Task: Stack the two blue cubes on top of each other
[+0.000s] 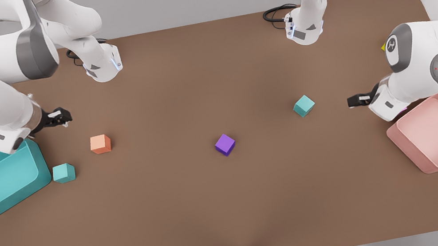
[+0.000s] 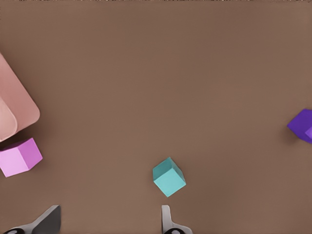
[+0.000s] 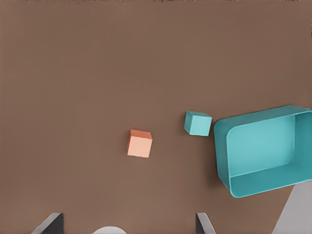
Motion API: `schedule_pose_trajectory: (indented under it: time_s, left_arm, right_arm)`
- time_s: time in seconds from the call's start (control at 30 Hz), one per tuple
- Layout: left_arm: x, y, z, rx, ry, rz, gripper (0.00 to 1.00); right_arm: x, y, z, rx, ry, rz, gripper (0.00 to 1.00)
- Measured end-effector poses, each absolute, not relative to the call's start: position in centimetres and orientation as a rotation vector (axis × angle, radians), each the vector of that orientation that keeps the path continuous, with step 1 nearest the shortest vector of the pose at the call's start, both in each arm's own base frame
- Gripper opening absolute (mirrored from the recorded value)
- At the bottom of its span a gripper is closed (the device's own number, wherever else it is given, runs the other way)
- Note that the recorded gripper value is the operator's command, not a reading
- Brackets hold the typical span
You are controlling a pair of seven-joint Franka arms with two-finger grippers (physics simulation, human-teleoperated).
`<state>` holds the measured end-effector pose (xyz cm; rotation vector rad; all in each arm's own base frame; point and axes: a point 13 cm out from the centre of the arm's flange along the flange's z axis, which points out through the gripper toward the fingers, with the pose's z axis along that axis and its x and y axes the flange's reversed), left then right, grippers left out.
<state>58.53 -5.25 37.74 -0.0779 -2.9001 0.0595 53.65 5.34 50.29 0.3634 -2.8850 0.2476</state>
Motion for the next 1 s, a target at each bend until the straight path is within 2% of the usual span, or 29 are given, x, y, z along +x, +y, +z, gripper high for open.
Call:
schedule_pose_trajectory:
  time_s: [0.13, 0.23, 0.33, 0.43, 0.6, 1.0]
  left_arm:
    - [59.0, -5.3, 37.6, -0.055, -2.914, 0.059, 1.0]
    - [59.2, -5.3, 37.5, -0.04, -2.919, 0.059, 1.0]
    - [59.3, -5.4, 37.4, -0.029, -2.922, 0.058, 1.0]
    - [59.2, -5.3, 37.4, -0.018, -2.921, 0.057, 1.0]
    - [59.1, -5.3, 37.4, -0.005, -2.917, 0.055, 1.0]
    - [59.1, -5.3, 37.0, 0.017, -2.907, 0.052, 1.0]
  right_arm:
    - [54.1, 5.1, 48.6, 0.381, -2.859, 0.252, 1.0]
    - [56.1, -0.1, 39.1, 0.279, -2.728, 0.21, 1.0]
    - [56.8, -6.9, 29.7, 0.158, -2.661, 0.155, 1.0]
    - [57.4, -9.6, 24.7, 0.128, -2.675, 0.135, 1.0]
    - [57.6, -12.6, 20.5, 0.098, -2.763, 0.123, 1.0]
    - [55.1, -14.8, 13.6, 0.082, -2.802, 0.09, 1.0]
